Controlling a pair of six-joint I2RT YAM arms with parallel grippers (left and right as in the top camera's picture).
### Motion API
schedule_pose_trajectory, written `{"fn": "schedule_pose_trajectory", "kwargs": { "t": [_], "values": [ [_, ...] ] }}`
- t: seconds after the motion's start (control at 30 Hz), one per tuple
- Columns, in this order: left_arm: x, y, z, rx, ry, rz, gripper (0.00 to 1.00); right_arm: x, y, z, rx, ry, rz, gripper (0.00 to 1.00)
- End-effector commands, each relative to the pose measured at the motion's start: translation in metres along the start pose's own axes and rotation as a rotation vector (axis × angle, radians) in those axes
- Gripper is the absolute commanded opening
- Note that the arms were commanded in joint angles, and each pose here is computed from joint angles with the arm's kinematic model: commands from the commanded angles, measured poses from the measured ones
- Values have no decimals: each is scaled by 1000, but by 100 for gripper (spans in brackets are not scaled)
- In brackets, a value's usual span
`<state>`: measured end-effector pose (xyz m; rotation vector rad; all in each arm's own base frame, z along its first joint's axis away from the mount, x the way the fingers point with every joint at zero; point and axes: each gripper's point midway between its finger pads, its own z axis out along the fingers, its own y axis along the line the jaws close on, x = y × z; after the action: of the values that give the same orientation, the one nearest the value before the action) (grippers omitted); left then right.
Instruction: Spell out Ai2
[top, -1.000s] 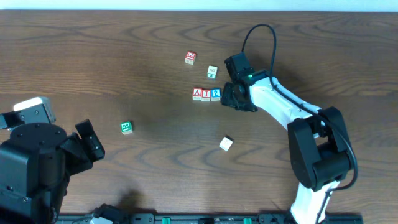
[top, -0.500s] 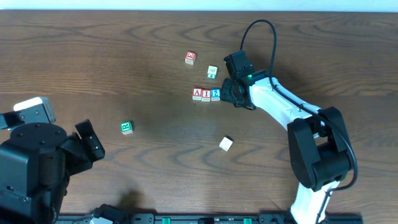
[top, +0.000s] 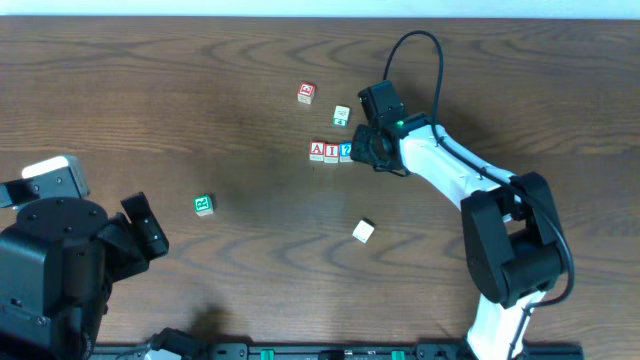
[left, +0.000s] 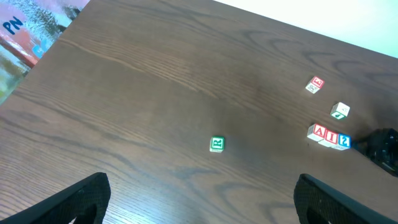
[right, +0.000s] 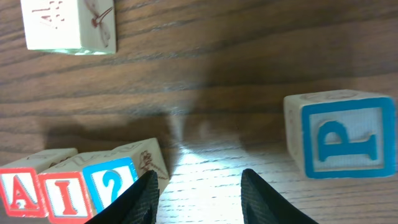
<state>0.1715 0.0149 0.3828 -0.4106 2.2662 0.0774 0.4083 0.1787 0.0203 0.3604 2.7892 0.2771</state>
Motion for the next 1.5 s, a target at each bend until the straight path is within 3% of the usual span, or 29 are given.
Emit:
{"fn": "schedule_pose_trajectory", "kwargs": {
  "t": [0.0, 0.53, 0.73, 0.87, 0.9, 0.97, 1.23, 1.33, 1.47],
  "values": [
    [-2, 3, -1, -17, -10, -2, 95, 8, 4, 5, 1, 16, -25, 44],
    [-2, 3, -1, -18, -10, -2, 95, 1, -2, 5, 36, -20, -28, 45],
    [-5, 7, -1, -41, -24, -1, 95, -38, -6, -15, 65, -140, -100, 53],
    [-7, 7, -1, -39, -33, -6, 95, -73, 3, -59, 28, -232, -149, 68],
    [-8, 6, -1, -37, -38, -3, 95, -79, 4, -71, 20, -251, -150, 75],
    [-14, 2, -1, -24, -58, 60, 95, -91, 6, -101, 2, -298, -169, 99],
    [-49, -30, -5, 86, -200, 325, 95, -97, 17, -226, -49, -513, -413, 99],
    [-55, -34, -7, 101, -228, 352, 95, -81, 13, -275, -42, -574, -545, 99],
    [-47, -58, -18, 259, -229, 463, 95, -50, 2, -345, -61, -679, -636, 99]
  ]
}}
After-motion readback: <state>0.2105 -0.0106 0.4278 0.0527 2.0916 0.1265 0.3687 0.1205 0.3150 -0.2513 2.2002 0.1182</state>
